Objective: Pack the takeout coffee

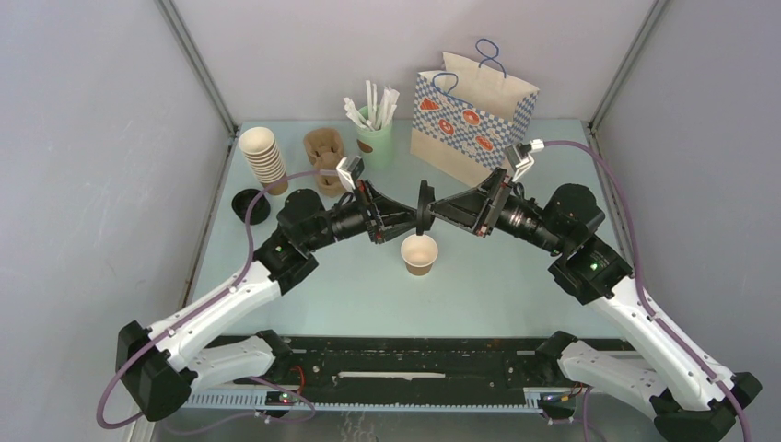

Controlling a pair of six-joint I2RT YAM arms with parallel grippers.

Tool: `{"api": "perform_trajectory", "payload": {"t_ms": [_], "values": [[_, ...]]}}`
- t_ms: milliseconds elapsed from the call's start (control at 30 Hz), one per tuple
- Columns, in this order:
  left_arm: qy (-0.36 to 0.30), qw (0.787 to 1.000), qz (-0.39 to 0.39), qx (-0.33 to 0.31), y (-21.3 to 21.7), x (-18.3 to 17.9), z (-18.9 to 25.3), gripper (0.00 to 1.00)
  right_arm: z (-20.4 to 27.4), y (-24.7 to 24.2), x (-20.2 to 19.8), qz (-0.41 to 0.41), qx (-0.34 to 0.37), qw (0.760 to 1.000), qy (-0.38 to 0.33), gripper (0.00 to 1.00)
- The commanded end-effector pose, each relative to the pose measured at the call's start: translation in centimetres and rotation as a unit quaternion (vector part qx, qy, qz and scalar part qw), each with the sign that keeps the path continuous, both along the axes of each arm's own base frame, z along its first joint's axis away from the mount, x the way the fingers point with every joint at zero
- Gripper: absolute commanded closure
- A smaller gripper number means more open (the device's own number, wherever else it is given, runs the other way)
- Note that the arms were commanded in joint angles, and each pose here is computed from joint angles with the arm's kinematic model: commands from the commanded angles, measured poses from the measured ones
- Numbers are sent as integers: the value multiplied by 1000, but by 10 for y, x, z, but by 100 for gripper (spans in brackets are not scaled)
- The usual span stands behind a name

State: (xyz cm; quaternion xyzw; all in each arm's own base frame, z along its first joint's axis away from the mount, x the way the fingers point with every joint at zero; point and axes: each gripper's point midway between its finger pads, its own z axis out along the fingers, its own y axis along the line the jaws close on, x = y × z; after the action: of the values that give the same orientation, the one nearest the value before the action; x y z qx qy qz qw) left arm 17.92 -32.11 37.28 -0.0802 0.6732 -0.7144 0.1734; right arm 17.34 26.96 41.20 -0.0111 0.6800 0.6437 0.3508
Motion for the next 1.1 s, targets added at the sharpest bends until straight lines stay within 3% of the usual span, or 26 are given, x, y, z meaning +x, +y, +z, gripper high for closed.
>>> {"api": "perform_trajectory", "payload": {"t_ms": [0,100,200,400,567,700,833,1067], "values": [[-18,1000,3,3,4,-5,2,87,5,2,2,-4,6,1000,-9,25],[-15,1000,4,9,4,-4,-1,84,4,3,2,-2,7,1000,-8,28],[-15,1000,9,19,5,-4,-5,73,4,3,2,-3,6,1000,-7,28],[4,991,83,101,40,5,-45,38,-19,-5,9,-29,-37,999,11,28],[59,954,185,227,111,9,-109,13,-70,-23,27,-64,-152,986,9,31],[43,934,206,289,139,-2,-122,9,-122,-34,43,-71,-300,951,22,32],[28,919,213,330,154,-9,-125,7,-170,-38,60,-55,-442,894,49,33],[28,914,206,350,156,-11,-129,7,-204,-24,82,-22,-576,817,30,32]]}}
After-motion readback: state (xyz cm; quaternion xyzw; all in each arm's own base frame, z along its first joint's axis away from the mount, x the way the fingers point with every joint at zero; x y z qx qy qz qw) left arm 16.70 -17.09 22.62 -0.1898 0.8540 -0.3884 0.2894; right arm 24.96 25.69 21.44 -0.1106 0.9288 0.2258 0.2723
